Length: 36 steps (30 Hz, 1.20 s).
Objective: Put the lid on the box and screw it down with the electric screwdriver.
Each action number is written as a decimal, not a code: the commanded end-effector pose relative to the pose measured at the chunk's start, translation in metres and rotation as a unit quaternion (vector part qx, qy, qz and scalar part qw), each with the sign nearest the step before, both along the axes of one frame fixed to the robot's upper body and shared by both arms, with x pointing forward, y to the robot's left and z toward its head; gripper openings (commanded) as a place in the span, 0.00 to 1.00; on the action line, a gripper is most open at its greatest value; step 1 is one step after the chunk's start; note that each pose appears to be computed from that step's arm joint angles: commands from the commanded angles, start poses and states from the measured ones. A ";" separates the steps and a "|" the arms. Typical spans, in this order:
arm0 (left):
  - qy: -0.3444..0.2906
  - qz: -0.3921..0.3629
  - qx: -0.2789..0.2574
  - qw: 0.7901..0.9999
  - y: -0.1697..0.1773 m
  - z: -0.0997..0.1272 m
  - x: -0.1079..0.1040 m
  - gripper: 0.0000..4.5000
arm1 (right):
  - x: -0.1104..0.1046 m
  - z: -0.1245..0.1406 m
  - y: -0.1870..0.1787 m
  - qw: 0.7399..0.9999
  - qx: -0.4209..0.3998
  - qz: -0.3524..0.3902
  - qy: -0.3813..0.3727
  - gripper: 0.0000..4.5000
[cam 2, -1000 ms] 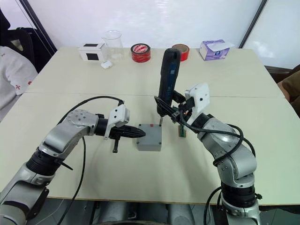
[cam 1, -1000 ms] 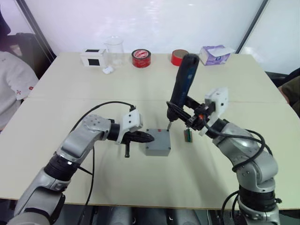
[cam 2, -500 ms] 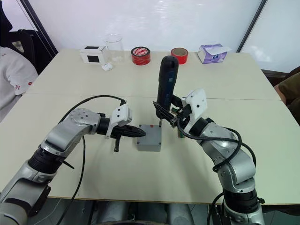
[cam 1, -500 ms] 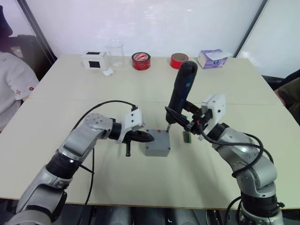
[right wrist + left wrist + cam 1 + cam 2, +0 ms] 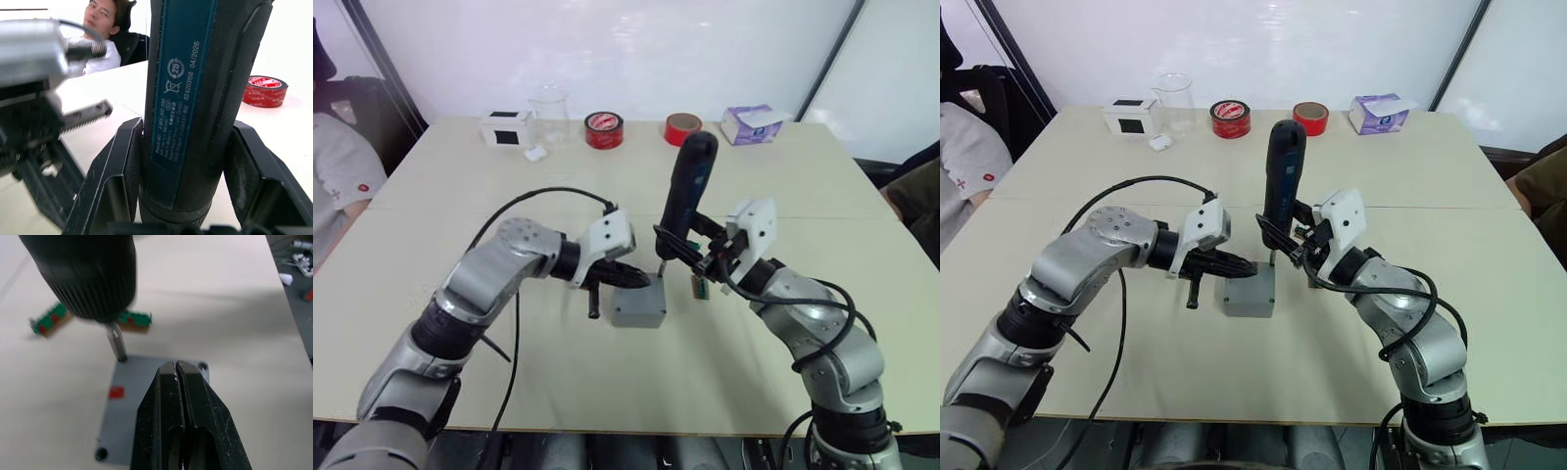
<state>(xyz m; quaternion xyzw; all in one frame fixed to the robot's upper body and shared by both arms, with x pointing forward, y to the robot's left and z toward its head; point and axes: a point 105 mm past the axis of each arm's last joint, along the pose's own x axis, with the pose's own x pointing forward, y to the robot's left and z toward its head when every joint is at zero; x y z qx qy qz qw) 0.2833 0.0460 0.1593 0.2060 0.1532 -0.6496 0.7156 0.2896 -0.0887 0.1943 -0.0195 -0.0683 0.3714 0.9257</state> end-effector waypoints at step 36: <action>-0.003 0.021 0.030 0.999 0.019 -0.067 0.008 0.00 | -0.002 -0.020 0.006 0.998 -0.013 0.027 0.059 0.41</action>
